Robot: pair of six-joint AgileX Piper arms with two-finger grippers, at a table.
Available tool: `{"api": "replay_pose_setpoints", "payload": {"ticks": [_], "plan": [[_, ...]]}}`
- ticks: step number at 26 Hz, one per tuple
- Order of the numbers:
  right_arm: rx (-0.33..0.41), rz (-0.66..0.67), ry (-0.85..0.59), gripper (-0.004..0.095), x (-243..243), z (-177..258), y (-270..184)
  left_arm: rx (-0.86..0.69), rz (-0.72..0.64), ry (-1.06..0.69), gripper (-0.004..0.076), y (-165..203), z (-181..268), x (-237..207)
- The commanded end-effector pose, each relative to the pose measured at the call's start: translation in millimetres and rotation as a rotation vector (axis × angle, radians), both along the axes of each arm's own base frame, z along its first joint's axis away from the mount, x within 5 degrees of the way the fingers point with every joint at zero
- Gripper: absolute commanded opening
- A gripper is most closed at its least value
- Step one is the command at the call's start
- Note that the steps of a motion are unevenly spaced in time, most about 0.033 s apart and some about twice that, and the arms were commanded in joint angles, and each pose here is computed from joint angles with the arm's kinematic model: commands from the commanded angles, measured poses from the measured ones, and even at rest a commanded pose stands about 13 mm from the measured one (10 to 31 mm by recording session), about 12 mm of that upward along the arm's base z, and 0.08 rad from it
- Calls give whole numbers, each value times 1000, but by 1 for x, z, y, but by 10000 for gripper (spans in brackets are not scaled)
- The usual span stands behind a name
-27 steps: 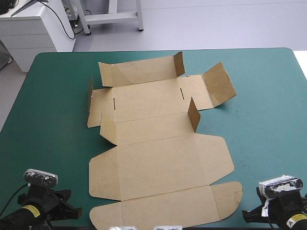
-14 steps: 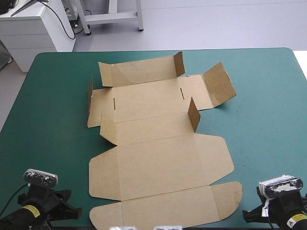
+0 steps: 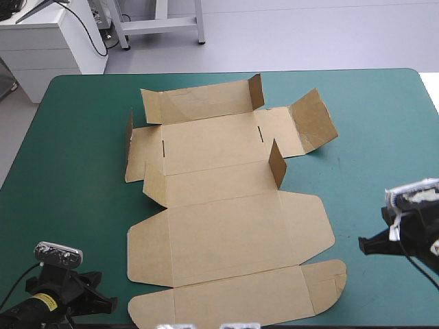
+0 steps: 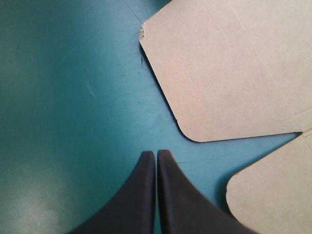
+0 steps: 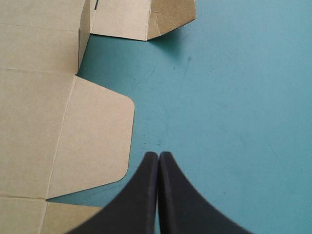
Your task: Fold the box
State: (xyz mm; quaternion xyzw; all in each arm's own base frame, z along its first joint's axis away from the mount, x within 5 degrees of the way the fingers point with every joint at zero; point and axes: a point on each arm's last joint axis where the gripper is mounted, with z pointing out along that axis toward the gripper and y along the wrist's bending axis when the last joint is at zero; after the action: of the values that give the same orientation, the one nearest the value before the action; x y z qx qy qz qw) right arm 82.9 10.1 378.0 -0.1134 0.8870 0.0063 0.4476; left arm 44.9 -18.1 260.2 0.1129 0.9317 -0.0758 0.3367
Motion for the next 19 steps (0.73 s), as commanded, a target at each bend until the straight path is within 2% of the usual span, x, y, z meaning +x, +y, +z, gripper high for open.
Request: {"api": "replay_pose_setpoints", "payload": {"ticks": [1, 13, 19], "plan": [[-8, 6, -32, -21, 37, 25, 0, -34, 9, -52, -8, -2, 9, 4], [-31, 25, 33, -21, 152, 59, -2, -35, 11, -52, -8, -2, 9, 4], [-77, 67, 56, -19, 249, 65, -2, -35, 11, -52, -8, -2, 9, 4]]}}
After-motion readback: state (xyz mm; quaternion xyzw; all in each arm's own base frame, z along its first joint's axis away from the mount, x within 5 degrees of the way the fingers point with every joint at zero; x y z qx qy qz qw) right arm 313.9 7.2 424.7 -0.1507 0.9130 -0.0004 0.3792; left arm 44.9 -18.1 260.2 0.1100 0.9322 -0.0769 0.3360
